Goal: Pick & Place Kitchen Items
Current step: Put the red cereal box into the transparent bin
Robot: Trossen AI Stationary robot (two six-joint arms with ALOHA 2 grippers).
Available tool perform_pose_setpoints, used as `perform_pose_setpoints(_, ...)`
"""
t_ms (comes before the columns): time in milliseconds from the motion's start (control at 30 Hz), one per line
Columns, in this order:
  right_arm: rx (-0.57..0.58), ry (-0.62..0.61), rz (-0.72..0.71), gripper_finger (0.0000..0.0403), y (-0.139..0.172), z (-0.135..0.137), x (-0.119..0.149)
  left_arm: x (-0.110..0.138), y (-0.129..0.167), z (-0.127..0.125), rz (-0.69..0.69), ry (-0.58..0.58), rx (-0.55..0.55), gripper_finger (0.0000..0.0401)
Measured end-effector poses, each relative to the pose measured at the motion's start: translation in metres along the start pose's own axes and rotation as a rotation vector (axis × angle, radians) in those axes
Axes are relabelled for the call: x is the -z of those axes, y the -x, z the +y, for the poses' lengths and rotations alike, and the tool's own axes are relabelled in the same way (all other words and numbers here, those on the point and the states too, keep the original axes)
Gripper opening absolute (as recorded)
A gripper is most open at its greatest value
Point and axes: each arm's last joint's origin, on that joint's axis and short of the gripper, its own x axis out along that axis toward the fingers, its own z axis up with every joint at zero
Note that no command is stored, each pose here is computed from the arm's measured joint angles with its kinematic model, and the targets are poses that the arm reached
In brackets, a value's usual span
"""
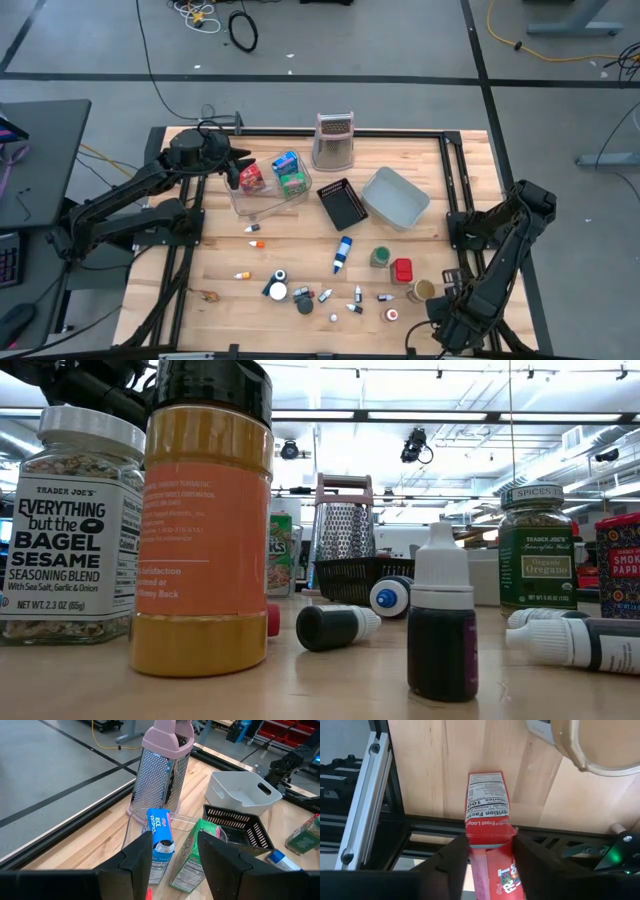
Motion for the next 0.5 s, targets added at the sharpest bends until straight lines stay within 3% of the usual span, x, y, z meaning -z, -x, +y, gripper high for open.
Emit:
perform_pose_setpoints(233,0.0,0.011,0.001,0.0076,0.0,-0.001,-0.001,0.0,0.0,0.0,-0.001,0.0,0.0,0.0164)
perform_pose_setpoints(500,0.036,-0.047,0.084,0.0063,0.014,-0.014,-0.005,0.0,0.0,0.0,-0.003,0.0,0.0,0.0164)
